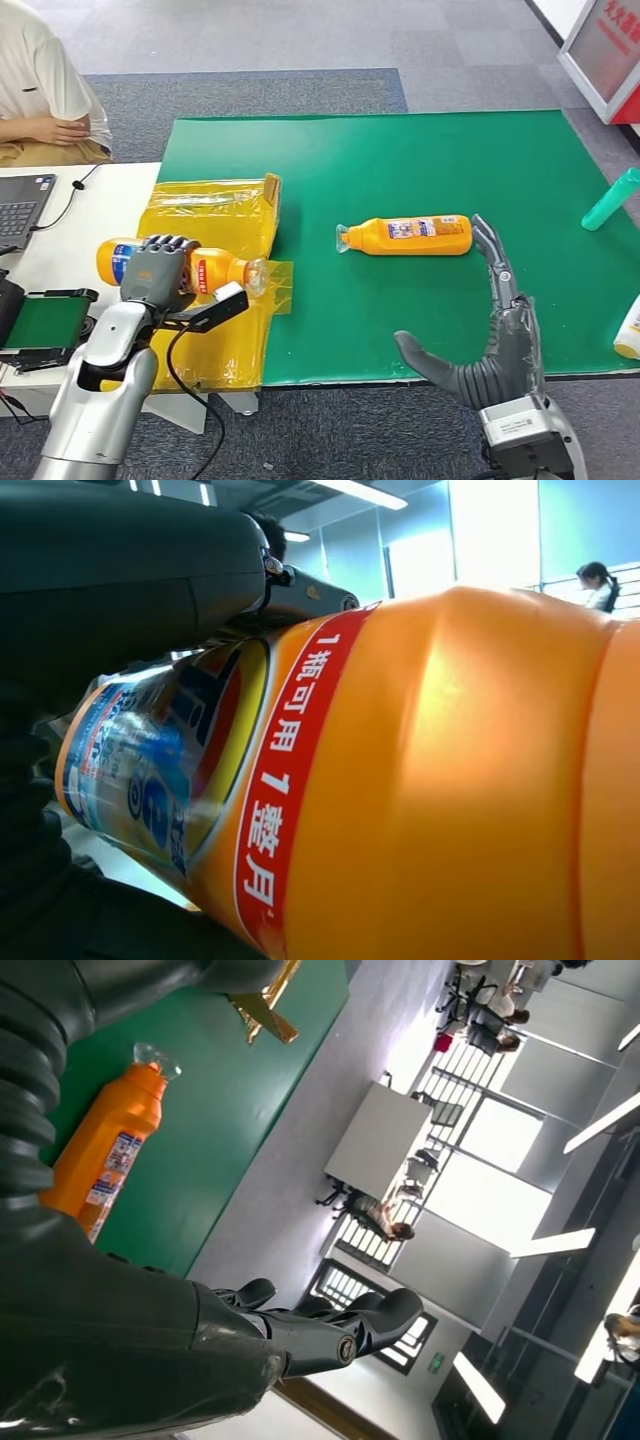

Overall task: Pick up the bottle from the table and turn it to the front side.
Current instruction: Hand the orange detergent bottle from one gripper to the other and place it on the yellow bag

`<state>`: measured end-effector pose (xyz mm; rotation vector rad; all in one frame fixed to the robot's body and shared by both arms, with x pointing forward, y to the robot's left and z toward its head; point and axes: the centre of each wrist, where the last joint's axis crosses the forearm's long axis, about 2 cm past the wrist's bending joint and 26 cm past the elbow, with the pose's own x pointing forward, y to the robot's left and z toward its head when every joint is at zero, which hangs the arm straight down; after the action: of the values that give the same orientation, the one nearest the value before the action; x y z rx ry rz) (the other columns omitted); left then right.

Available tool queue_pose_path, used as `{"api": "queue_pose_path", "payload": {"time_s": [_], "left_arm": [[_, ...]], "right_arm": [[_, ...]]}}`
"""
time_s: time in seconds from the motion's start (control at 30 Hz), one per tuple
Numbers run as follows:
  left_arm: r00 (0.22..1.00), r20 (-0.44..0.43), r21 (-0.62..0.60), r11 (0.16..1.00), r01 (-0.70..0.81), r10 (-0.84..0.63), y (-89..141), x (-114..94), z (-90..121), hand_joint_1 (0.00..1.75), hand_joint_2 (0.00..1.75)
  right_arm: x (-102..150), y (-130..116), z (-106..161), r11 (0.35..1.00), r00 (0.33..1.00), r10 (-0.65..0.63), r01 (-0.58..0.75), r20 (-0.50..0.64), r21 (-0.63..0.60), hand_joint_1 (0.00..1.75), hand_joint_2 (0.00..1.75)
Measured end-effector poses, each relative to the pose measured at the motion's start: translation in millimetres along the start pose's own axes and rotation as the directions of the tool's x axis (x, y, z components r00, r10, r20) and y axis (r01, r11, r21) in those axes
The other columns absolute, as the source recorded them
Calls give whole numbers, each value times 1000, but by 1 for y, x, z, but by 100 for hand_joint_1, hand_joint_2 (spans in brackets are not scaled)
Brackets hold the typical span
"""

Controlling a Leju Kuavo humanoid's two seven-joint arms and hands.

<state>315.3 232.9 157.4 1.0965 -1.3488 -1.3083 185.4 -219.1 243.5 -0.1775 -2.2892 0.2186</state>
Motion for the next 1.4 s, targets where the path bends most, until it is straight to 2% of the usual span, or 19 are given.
{"api": "queue_pose_path", "payload": {"time_s": [0.23, 0.6, 1.2, 1.23, 1.33, 1.37, 1.4], "left_arm": [[1000, 4, -49, 998, -29, 29, -16, 11, 3, 175, 175], [999, 1, -91, 994, -54, 55, -26, 18, 3, 175, 175], [997, -46, -168, 983, -76, 70, -48, 15, 5, 175, 175], [996, -50, -171, 982, -79, 71, -49, 14, 5, 143, 175], [995, -60, -175, 980, -91, 82, -53, 12, 6, 12, 175], [994, -62, -177, 980, -96, 86, -54, 12, 6, 0, 175], [994, -64, -179, 979, -100, 90, -54, 12, 6, 0, 175]], "right_arm": [[1, 1, -2, 1000, 1000, -13, 13, 10, -1, 0, 175], [1, 1, -3, 1000, 1000, -24, 24, 16, -6, 0, 175], [1, 0, -5, 999, 999, -39, 40, 27, -17, 0, 175], [1, 0, -5, 999, 999, -40, 40, 27, -17, 0, 175], [1, 0, -5, 999, 999, -40, 41, 29, -17, 0, 175], [1, 0, -5, 999, 999, -41, 41, 29, -17, 0, 175], [1, 0, -6, 999, 999, -41, 42, 30, -17, 0, 175]]}}
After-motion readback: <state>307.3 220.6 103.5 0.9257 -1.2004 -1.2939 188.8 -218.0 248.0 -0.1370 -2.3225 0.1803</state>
